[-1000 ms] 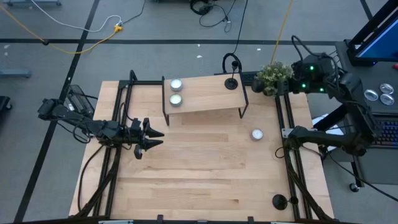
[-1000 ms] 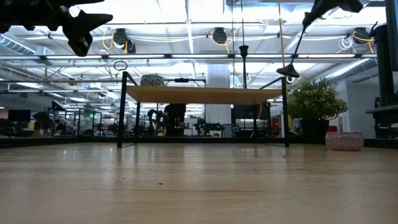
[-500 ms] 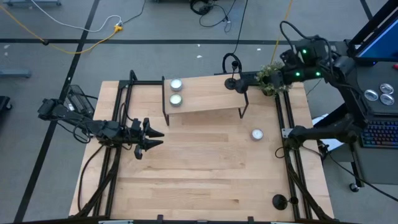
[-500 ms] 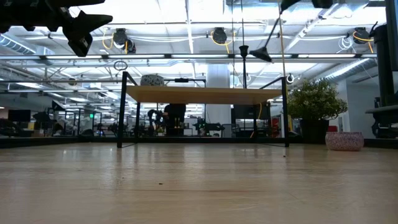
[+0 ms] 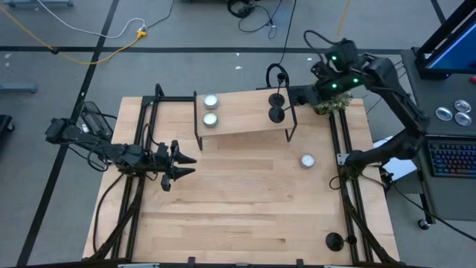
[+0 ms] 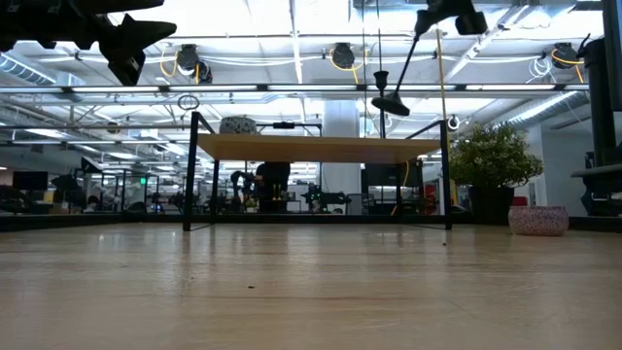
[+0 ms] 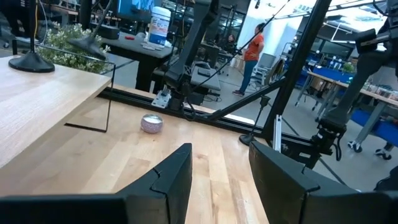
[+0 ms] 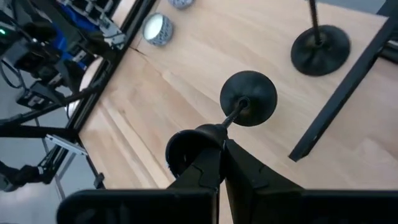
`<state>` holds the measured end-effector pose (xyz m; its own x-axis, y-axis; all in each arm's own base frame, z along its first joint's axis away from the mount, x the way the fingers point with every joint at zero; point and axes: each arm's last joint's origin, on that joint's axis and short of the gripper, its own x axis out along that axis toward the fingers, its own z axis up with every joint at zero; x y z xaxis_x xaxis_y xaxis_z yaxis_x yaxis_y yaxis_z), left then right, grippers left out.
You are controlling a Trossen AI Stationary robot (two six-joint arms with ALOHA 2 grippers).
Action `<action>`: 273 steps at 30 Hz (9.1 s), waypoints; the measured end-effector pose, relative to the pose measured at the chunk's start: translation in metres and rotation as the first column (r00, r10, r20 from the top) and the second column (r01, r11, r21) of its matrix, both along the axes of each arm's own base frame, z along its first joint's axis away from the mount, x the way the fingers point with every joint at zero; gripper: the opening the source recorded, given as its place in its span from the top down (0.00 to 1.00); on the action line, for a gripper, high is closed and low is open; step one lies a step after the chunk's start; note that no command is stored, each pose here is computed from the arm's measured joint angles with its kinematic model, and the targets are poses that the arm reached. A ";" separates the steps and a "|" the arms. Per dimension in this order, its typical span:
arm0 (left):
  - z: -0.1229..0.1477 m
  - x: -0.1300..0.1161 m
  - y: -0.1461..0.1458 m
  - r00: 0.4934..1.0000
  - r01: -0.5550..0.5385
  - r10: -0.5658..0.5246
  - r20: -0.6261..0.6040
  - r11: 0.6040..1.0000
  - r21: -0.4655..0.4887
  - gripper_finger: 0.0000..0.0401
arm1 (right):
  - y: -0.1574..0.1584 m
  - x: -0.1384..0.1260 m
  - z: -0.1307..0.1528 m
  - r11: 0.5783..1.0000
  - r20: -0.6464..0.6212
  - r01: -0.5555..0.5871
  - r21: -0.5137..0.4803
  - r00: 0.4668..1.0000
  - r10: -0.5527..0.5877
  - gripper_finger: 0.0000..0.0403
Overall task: Pick & Place candle stick holders
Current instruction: Put the top black candle holder on the shelf, then put the black candle holder on the shelf
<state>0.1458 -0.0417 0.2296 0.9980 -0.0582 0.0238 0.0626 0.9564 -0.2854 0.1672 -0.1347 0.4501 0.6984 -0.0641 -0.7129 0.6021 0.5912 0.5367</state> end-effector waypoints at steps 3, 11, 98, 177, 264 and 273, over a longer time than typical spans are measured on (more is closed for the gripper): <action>0.000 0.000 0.000 1.000 0.000 0.000 -0.002 1.000 0.001 0.59 | -0.005 0.006 -0.004 1.000 -0.010 -0.007 0.021 1.000 0.007 1.00; -0.002 0.000 0.000 1.000 0.000 0.000 -0.016 1.000 -0.002 0.59 | -0.009 0.008 -0.009 0.999 -0.052 0.004 0.033 0.999 -0.003 1.00; -0.002 0.000 0.000 1.000 0.000 0.000 -0.016 1.000 -0.002 0.59 | -0.034 0.020 -0.018 0.997 -0.162 0.025 0.078 0.987 -0.012 1.00; -0.002 0.000 0.000 1.000 0.000 0.000 -0.017 1.000 0.005 0.59 | -0.044 0.029 -0.025 0.995 -0.161 0.031 0.099 0.987 -0.015 0.96; -0.004 0.000 0.002 0.998 -0.057 0.058 -0.041 0.998 0.005 0.59 | -0.008 -0.018 0.025 0.980 0.060 0.002 -0.198 0.998 0.010 0.72; -0.004 0.000 0.002 0.998 -0.057 0.057 -0.041 0.998 0.007 0.59 | 0.025 -0.048 0.033 0.976 0.035 -0.031 -0.214 0.999 0.039 0.74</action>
